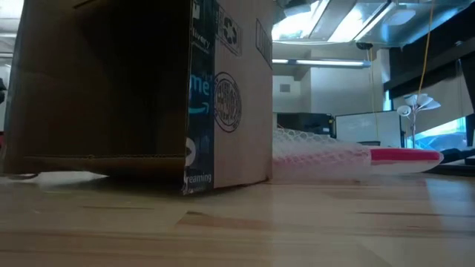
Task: Unpack boxes
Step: Break down the cardboard box with the gray cutter until it is fully flat
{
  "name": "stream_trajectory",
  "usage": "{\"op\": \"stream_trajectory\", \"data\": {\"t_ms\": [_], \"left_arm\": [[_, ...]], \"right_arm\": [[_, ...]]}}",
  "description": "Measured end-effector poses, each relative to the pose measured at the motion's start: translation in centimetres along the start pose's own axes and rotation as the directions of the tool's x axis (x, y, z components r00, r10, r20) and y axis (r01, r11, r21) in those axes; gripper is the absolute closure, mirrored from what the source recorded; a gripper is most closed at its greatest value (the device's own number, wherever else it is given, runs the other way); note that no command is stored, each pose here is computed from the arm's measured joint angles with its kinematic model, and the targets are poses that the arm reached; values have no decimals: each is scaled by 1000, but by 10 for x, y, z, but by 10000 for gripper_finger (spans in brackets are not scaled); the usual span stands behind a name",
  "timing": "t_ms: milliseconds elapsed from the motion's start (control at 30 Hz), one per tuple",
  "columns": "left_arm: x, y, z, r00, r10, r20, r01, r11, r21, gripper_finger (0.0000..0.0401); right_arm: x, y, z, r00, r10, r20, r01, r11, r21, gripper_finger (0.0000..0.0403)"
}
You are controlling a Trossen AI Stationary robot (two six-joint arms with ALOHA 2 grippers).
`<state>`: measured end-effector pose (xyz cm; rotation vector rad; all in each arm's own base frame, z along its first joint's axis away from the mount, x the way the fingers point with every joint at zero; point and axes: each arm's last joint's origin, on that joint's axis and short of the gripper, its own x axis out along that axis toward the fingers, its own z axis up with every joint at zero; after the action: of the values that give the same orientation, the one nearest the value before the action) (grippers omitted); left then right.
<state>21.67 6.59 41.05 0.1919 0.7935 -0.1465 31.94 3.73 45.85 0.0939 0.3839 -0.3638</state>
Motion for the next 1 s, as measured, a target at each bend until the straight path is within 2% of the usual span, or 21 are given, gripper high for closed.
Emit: {"op": "stream_trajectory", "data": {"t_ms": [567,767,1000], "left_arm": [[46,18,3,994,-56,-94,51,998,-46,252],[48,17,1,989,-93,-111,87,994,-62,295],[48,17,0,988,-97,-119,89,994,-67,374]], "right_arm": [[0,1,-2,999,34,-21,-34,999,-28,332],[0,1,-3,997,62,-39,-64,997,-47,332],[0,2,-5,993,96,-70,-101,992,-78,332]]}}
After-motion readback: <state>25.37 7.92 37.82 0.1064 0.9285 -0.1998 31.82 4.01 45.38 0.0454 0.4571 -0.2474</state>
